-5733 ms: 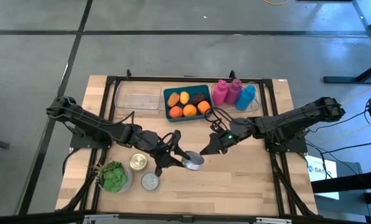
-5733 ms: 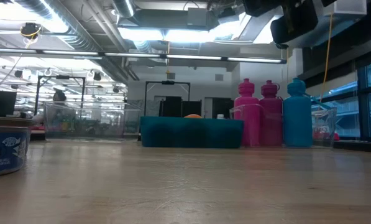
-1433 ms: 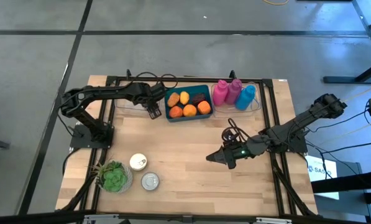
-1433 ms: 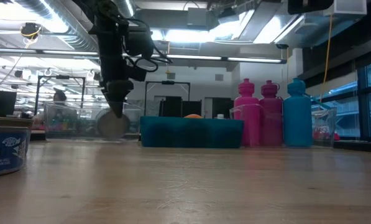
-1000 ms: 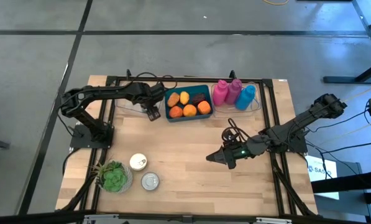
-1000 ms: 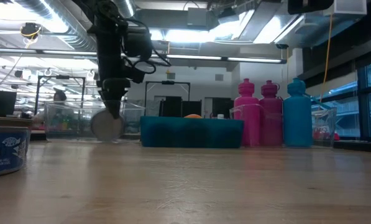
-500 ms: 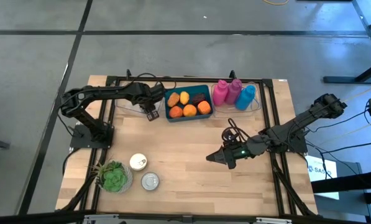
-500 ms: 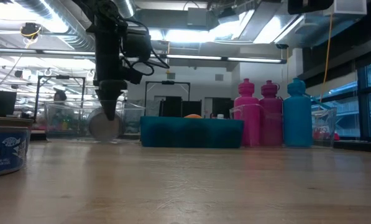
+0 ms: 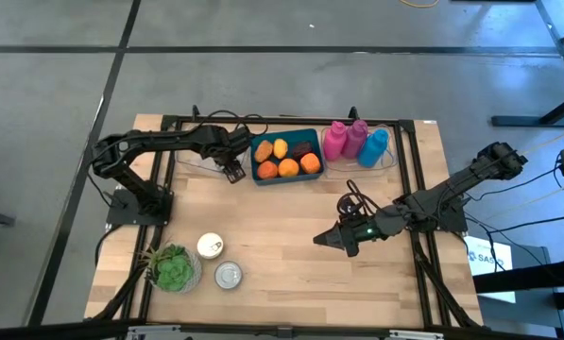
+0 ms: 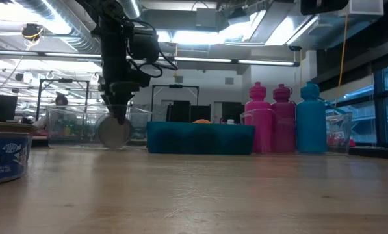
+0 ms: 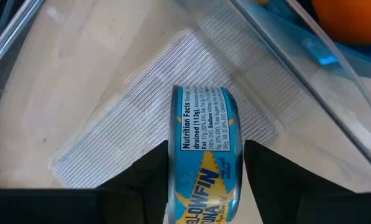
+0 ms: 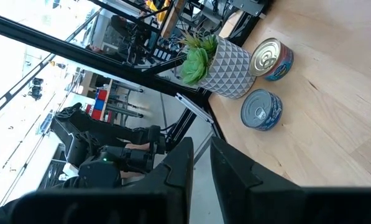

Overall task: Pick & Place Food Item
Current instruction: Put the yellow blue tuna can into the left transparent bin

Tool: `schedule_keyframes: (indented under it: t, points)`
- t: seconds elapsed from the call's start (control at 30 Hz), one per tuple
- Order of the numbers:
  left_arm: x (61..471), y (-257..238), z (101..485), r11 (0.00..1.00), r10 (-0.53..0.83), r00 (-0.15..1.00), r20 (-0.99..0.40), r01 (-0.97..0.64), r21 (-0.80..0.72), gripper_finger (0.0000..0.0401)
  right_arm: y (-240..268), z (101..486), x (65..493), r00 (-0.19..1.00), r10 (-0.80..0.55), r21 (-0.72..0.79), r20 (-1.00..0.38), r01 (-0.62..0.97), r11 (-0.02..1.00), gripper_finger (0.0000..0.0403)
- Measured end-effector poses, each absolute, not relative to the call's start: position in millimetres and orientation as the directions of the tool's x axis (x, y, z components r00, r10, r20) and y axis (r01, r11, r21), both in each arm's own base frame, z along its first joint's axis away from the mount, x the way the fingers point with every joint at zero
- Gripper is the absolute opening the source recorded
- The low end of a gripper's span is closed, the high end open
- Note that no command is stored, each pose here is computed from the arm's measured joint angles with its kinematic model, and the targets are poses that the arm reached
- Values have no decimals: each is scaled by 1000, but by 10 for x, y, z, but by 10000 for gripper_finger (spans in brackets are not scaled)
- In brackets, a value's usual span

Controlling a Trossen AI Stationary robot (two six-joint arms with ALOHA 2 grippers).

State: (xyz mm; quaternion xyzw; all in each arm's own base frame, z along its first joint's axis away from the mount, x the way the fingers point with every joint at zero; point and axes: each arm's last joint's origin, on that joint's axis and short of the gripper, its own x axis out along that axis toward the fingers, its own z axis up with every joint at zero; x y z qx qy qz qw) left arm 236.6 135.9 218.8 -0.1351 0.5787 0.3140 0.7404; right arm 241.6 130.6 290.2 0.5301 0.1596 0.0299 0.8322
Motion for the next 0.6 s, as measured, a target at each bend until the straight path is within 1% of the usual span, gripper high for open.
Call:
schedule_keyframes:
  t: [0.2,0.4,0.47,0.53,0.6]
  points:
    - [2341,1347,2247,763,323,149,-934,-625,164,185,1306,2901,2417,947,219,892,-234,120,437,57]
    - [2247,1326,2354,730,401,107,-910,-638,246,160,1306,2900,2417,947,219,888,-235,117,445,57]
    - [2212,1321,2382,712,432,79,-898,-641,286,149,1306,2901,2417,947,218,887,-234,117,446,57]
    - [2171,1320,2400,680,478,25,-878,-644,351,137,1306,2900,2417,947,218,887,-235,117,446,57]
    - [2140,1316,2409,665,496,-8,-869,-640,385,126,1306,2899,2417,947,219,887,-235,117,446,57]
